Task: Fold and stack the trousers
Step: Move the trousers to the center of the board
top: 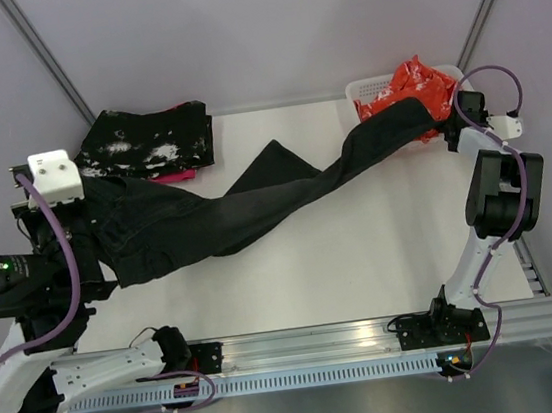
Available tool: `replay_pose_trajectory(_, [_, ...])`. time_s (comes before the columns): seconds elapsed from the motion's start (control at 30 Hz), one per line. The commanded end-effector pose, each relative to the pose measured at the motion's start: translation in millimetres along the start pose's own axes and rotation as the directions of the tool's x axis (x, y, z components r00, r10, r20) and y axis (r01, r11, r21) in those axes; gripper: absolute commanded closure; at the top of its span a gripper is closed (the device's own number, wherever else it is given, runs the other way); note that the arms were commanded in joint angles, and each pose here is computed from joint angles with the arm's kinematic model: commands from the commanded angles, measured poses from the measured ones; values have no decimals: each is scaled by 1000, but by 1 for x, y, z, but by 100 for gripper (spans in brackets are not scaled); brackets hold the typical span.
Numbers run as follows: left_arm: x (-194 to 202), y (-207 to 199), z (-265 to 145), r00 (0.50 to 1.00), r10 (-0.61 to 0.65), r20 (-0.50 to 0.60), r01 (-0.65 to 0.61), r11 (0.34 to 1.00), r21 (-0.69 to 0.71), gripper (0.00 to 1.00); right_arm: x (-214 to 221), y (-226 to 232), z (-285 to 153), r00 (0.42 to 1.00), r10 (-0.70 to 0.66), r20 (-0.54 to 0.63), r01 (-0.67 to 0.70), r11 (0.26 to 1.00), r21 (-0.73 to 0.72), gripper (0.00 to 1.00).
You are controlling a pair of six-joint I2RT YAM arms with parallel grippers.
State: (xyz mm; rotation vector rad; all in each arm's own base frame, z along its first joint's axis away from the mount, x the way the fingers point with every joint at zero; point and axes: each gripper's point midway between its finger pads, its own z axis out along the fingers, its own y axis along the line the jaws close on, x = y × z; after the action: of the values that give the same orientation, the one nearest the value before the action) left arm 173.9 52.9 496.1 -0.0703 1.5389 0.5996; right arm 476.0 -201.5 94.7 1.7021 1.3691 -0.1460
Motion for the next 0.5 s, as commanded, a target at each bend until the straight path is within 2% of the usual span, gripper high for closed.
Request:
replay_pose_trajectory(0.0, [0,-3,-5,991,-117,-66,118,993,7,98,28,1,12,984,-126,-125,123,992,-29,74])
replay_pose_trajectory(0.03, [-4,-17,-7,989,-134,-58,136,989,51,98,27,12,11,976,-173,-130,166,984,-60,52])
replay_pose_trajectory(0.07, [-3,-30,-9,989,-138,-53,142,987,75,98,32,20,8,965,-206,-162,192,977,-97,40])
replay_pose_trajectory(0.1, [-4,-38,-10,986,-157,-50,161,982,98,98,32,23,6,956,-235,-174,217,969,-115,22])
replay_pose_trajectory(0.13, [-5,-48,-14,984,-174,-47,178,974,137,98,30,32,0,942,-285,-176,258,953,-159,14])
replay_pose_trajectory(0.23, [-3,-72,-22,970,-240,-49,245,948,204,98,33,42,-23,901,-373,-220,316,914,-252,6])
replay_pose_trajectory(0.37, [5,-100,-33,951,-303,-61,308,912,270,98,18,33,-48,853,-489,-184,423,853,-307,5])
replay_pose_trajectory(0.47, [5,-114,-39,939,-337,-62,340,893,295,98,-2,47,-77,843,-518,-144,438,818,-373,2])
